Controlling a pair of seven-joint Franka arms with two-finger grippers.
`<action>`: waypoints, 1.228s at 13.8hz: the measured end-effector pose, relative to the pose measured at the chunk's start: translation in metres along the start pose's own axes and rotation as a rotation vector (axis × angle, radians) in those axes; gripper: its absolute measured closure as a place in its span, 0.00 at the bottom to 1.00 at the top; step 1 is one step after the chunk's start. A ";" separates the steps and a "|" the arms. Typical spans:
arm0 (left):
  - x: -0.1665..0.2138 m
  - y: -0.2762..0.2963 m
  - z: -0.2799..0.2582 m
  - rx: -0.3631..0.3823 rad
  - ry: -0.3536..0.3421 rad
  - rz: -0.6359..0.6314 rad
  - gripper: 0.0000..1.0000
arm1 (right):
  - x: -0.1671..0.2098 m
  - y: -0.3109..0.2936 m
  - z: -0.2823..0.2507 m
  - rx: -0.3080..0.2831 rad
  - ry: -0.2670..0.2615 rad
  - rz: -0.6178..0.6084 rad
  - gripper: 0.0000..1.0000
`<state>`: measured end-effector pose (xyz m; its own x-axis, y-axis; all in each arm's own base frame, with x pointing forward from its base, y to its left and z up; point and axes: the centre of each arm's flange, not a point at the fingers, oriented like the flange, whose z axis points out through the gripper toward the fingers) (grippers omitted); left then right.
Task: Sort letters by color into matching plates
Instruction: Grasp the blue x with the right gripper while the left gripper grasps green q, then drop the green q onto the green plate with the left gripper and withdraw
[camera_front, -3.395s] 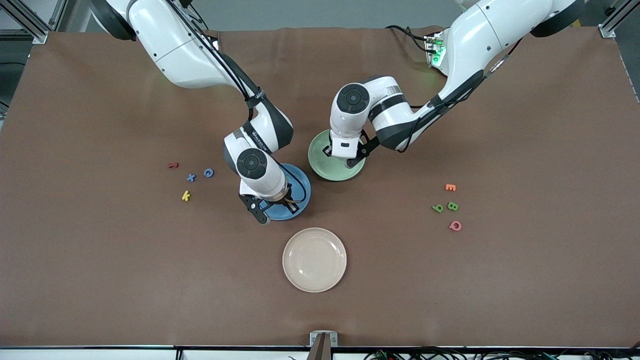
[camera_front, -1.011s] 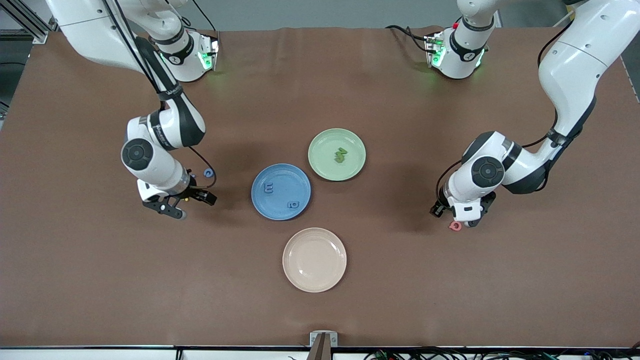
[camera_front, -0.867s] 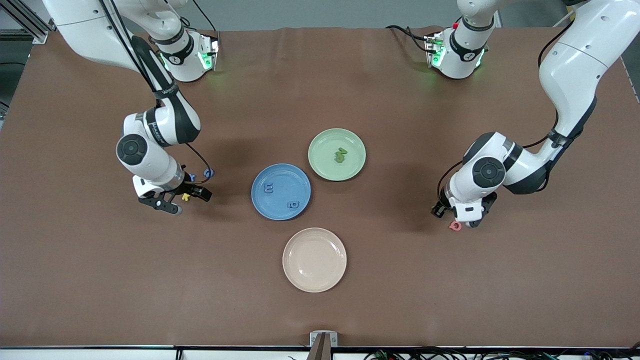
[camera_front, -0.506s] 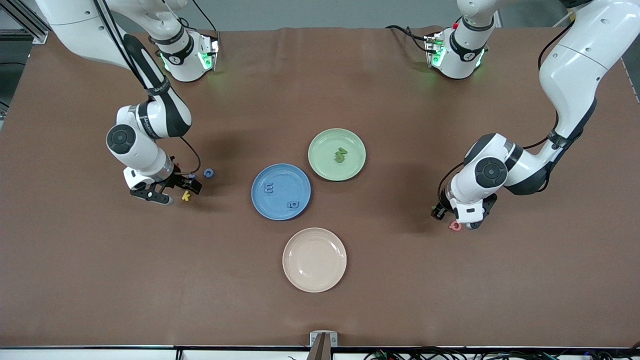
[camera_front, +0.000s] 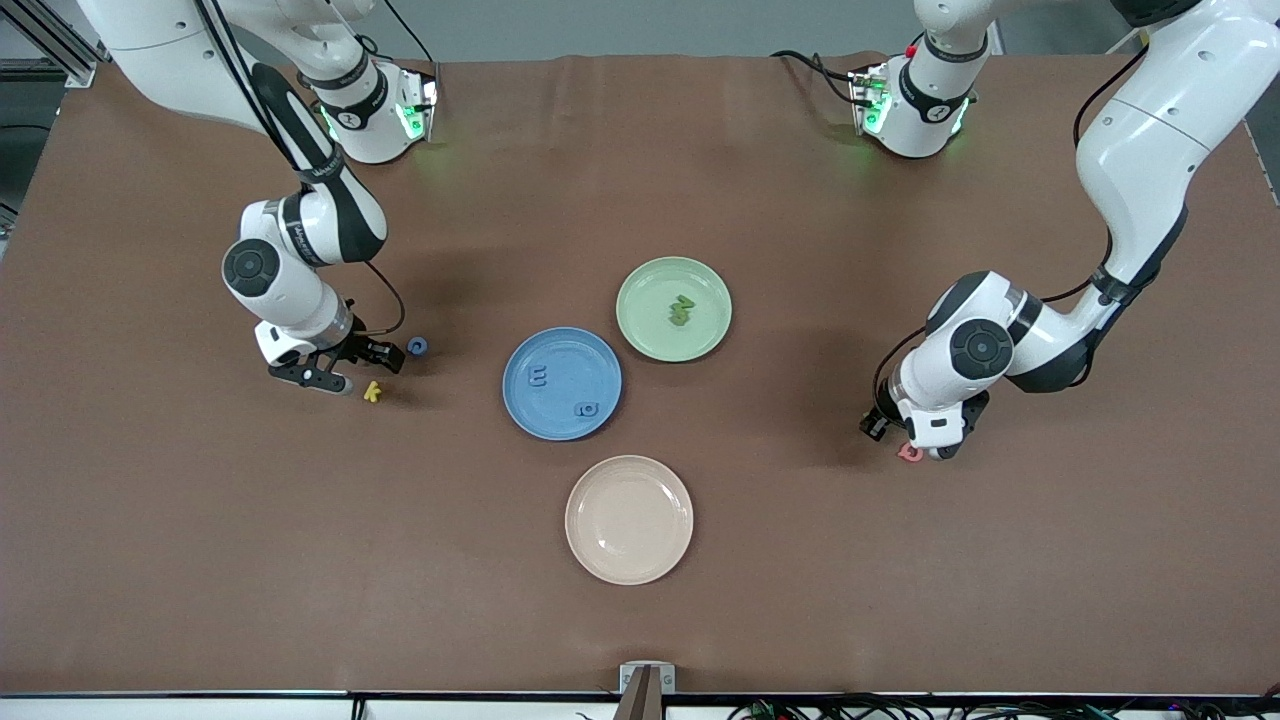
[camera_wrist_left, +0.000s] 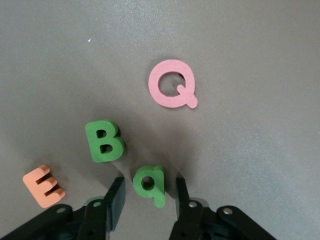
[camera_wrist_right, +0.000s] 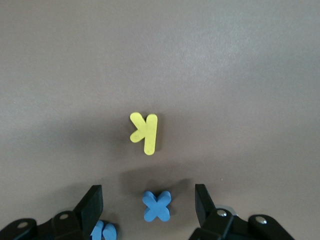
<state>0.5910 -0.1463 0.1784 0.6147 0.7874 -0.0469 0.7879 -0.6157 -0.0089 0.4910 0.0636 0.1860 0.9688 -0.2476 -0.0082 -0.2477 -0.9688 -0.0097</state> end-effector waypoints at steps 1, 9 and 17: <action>0.000 0.001 -0.001 -0.004 0.001 0.000 0.66 | -0.002 0.001 0.001 -0.001 -0.004 -0.001 0.22; -0.066 0.029 -0.016 -0.036 -0.020 0.061 0.73 | -0.006 0.002 0.005 -0.005 -0.014 -0.001 0.38; -0.232 0.057 -0.032 -0.047 -0.029 0.148 0.73 | -0.010 0.003 0.009 -0.009 -0.025 -0.002 0.38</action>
<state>0.4945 -0.3631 0.2206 0.7236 0.6863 -0.0730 0.6899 -0.7224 0.0474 0.4802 0.0632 0.1772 0.9687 -0.2459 -0.0332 -0.2460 -0.9693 -0.0008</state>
